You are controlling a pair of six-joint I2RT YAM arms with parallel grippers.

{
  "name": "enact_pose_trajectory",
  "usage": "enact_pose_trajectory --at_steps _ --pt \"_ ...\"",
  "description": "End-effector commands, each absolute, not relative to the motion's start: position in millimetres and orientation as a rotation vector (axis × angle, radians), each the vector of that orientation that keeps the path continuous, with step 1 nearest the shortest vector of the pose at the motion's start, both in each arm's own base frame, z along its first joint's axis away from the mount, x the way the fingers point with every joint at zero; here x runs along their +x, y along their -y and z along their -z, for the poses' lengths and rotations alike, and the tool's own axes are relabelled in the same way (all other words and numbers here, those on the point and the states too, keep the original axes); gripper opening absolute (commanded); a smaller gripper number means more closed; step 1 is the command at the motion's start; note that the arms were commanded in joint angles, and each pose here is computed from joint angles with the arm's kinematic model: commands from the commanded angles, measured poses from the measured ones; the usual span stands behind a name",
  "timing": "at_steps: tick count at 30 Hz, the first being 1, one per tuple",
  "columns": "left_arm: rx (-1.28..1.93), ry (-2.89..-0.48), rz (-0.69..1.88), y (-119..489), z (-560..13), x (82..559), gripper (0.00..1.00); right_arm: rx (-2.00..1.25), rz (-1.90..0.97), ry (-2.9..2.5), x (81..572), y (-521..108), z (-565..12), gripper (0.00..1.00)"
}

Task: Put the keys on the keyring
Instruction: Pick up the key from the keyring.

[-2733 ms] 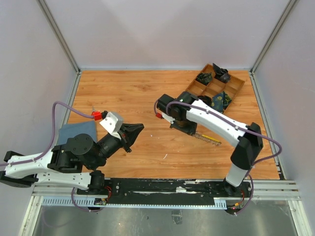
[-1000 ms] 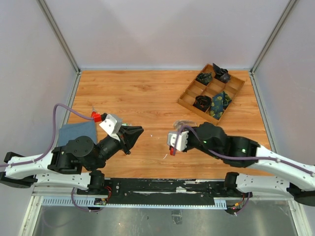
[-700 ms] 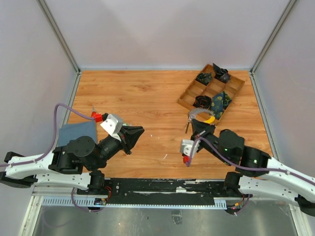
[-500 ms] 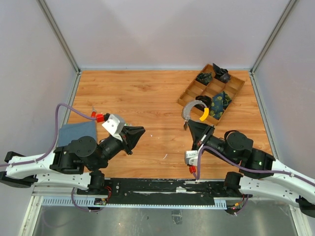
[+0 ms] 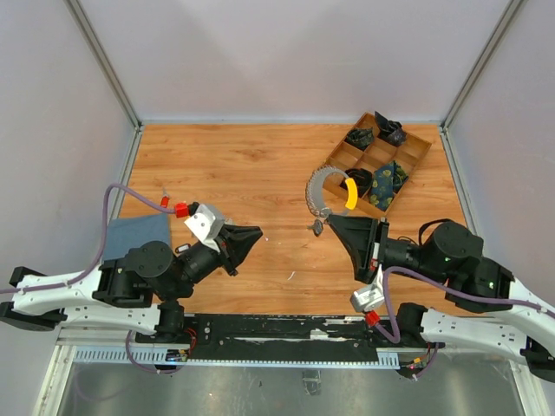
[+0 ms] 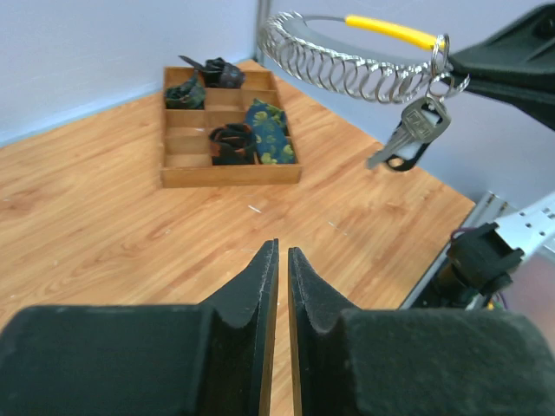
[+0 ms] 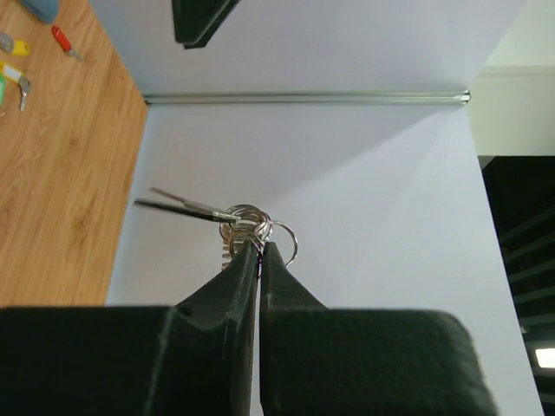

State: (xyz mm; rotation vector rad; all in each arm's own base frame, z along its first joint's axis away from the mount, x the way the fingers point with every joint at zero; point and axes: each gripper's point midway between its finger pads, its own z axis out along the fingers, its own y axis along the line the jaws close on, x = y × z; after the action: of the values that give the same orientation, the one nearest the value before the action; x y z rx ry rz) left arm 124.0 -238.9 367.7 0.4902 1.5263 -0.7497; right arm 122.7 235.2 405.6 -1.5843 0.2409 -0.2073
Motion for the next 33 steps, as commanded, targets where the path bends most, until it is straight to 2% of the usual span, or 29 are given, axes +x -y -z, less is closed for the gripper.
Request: enact_pose_trajectory --at_steps 1,8,14,26,28,33 --pt "0.535 -1.469 0.844 254 -374 112 0.16 -1.583 0.139 -0.125 100 -239 -423 0.01" --pt "0.654 -1.408 0.906 285 -372 97 0.30 -1.553 0.087 -0.078 90 -243 -439 0.01" --pt "0.704 -1.352 0.939 303 -377 90 0.36 -1.544 0.067 -0.060 86 -245 -446 0.01" --pt "0.673 -1.274 0.967 316 -389 90 0.57 -1.473 0.104 -0.137 105 -256 -452 0.01" --pt "0.672 -1.268 0.954 320 -389 91 0.63 -1.461 0.104 -0.153 108 -258 -454 0.01" --pt "0.650 -1.259 0.897 322 -391 100 0.65 -1.449 0.087 -0.171 110 -262 -453 0.01"
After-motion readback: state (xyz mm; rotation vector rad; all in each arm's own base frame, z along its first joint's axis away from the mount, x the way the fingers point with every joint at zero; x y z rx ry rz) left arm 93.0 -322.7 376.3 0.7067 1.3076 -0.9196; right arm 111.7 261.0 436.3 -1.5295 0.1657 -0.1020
